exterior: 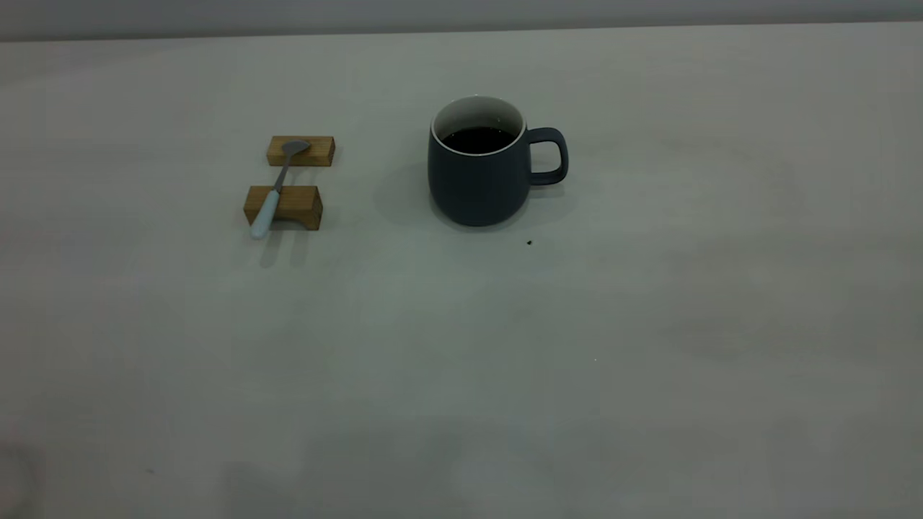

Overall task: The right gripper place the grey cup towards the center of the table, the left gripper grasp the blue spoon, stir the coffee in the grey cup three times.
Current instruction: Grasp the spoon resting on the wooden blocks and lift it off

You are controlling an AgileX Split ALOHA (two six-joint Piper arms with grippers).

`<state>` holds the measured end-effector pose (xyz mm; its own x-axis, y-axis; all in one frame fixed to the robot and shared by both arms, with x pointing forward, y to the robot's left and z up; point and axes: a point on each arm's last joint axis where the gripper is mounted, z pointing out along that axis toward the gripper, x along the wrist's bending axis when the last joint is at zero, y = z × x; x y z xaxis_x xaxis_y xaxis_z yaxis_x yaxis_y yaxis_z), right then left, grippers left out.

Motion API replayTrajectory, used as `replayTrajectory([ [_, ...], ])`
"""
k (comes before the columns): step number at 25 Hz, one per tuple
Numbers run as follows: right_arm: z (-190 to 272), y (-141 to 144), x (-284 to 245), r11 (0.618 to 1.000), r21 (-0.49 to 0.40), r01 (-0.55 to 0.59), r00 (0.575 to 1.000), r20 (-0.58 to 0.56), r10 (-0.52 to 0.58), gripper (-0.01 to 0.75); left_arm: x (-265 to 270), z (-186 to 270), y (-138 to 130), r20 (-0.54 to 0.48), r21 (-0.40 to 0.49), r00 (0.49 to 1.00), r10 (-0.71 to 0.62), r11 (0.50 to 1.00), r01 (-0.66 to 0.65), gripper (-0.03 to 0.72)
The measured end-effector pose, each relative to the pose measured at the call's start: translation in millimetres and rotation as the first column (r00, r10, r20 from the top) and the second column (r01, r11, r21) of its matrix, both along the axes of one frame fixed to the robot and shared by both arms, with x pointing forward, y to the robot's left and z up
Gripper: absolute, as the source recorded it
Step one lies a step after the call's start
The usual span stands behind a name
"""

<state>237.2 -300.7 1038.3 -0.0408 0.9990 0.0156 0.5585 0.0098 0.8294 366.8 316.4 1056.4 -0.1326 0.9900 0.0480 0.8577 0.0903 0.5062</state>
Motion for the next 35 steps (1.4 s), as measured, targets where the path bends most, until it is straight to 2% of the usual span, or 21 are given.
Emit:
replayTrajectory([
  [5, 0.0, 0.0, 0.0, 1.000, 0.000, 0.000, 1.000, 0.000, 0.000, 0.537, 60.5, -32.9, -5.4, -0.153, -0.107, 0.987, -0.040, 0.994, 0.024, 0.573],
  [11, 0.0, 0.0, 0.0, 1.000, 0.000, 0.000, 1.000, 0.000, 0.000, 0.537, 118.3, -79.6, -23.7, -0.286, -0.132, 0.953, -0.103, 0.989, 0.067, 0.573],
  [19, 0.0, 0.0, 0.0, 1.000, 0.000, 0.000, 1.000, 0.000, 0.000, 0.537, 186.3, -147.2, -75.5, -0.386, -0.145, 0.908, -0.160, 0.983, 0.112, 0.573],
  [23, 0.0, 0.0, 0.0, 1.000, 0.000, 0.000, 1.000, 0.000, 0.000, 0.537, 220.3, -173.2, -98.4, -0.397, -0.147, 0.899, -0.184, 0.980, 0.136, 0.573],
  [29, 0.0, 0.0, 0.0, 1.000, 0.000, 0.000, 1.000, 0.000, 0.000, 0.537, 251.6, -206.7, -106.7, -0.426, -0.143, 0.889, -0.170, 0.983, 0.120, 0.573],
  [35, 0.0, 0.0, 0.0, 1.000, 0.000, 0.000, 1.000, 0.000, 0.000, 0.537, 257.4, -234.6, -113.2, -0.470, -0.135, 0.865, -0.175, 0.983, 0.125, 0.573],
])
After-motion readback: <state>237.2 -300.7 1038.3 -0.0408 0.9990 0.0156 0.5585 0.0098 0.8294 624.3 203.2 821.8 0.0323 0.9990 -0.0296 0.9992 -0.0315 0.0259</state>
